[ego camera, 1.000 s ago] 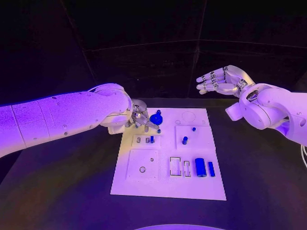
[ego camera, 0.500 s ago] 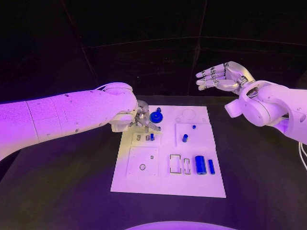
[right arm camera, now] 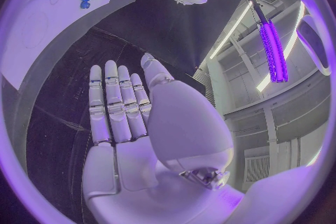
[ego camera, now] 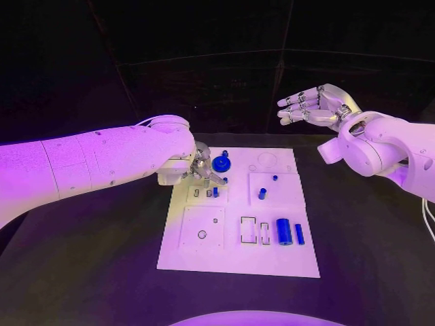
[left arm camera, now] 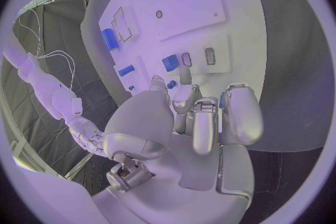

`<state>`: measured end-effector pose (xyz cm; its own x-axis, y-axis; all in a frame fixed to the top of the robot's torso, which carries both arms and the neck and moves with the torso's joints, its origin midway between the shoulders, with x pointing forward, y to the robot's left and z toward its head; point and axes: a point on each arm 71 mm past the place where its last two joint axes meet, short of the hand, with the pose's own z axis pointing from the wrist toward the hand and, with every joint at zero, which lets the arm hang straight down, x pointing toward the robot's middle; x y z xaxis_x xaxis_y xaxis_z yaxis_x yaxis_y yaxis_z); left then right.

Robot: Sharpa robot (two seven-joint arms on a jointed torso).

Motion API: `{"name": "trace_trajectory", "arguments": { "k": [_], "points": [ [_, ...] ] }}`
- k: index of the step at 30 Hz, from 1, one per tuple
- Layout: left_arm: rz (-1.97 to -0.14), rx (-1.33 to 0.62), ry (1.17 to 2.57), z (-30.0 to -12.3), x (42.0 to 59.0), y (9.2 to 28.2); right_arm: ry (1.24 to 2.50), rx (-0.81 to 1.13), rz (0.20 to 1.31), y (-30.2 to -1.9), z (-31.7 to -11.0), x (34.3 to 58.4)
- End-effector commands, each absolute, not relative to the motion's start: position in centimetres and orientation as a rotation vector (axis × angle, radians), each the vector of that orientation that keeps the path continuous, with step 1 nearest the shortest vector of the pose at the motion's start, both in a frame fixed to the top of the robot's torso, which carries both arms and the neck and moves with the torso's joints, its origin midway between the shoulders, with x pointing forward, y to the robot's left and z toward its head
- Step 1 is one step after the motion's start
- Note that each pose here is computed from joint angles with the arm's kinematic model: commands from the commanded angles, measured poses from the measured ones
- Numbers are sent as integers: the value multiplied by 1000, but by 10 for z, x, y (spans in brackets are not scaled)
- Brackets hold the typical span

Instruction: Assemble the parts on the task board

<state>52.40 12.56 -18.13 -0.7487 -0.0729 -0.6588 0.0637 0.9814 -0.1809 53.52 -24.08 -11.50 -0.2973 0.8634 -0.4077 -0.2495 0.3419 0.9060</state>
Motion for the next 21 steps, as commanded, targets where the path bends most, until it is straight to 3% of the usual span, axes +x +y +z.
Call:
{"name": "trace_trajectory", "arguments": {
  "k": [1,21],
  "points": [
    [-226,23,2423,-183,523,124,1462,586,1246,-239,-113,536],
    [-226,55,2447,-190,520,117,1468,585,1250,-237,-113,537]
  ]
}}
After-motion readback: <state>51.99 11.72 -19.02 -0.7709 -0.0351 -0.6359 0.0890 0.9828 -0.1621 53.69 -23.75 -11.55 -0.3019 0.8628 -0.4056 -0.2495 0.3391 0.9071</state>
